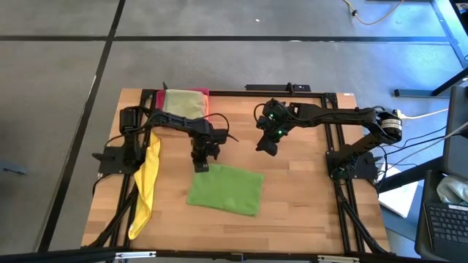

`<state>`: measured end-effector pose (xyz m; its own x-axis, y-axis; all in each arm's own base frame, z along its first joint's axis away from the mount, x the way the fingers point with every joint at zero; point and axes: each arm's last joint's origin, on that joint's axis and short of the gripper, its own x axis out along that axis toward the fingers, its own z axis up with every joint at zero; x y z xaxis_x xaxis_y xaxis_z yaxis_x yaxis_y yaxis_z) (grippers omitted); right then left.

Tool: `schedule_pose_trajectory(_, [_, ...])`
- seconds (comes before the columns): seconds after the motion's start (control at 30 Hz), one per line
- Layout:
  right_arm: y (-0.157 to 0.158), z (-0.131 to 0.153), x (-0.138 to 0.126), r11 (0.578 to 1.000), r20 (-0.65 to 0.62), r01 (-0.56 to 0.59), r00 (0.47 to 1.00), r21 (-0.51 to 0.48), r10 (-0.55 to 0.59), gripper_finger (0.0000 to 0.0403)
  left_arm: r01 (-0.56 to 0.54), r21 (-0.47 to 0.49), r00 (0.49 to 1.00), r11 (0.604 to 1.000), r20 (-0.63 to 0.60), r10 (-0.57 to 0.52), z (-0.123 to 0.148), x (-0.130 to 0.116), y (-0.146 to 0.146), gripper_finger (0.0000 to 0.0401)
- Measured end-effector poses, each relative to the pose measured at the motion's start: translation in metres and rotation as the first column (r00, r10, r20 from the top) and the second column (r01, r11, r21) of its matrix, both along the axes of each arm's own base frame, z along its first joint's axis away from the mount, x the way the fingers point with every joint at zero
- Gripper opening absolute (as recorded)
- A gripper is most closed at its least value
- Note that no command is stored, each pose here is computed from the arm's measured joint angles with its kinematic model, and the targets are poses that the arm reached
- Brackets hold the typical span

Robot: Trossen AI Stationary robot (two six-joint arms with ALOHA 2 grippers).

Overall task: Fold microfiber towels
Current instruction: Fold the green microfiber towel

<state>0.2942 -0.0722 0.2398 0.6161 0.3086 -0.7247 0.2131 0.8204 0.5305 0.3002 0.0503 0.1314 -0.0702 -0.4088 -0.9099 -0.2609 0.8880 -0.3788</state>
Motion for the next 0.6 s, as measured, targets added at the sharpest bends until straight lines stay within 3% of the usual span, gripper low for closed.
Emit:
schedule_pose_trajectory(0.3, [0.001,-0.002,-0.003,0.999,-0.054,0.022,0.998,0.029,-0.02,0.0152,0.031,0.111,0.985,0.993,-0.172,-0.011,0.01,-0.022,0.039,0.0001])
schedule_pose_trajectory(0.47, [0.001,-0.002,-0.004,0.999,-0.06,0.033,0.998,0.038,-0.031,0.0152,0.06,0.124,0.985,0.99,-0.166,-0.039,0.031,-0.02,0.063,0.0001])
schedule_pose_trajectory(0.6, [0.001,-0.002,-0.003,0.997,-0.07,0.06,0.996,0.058,-0.056,0.0152,0.09,0.193,0.989,0.977,-0.133,-0.065,0.051,-0.013,0.08,0.0001])
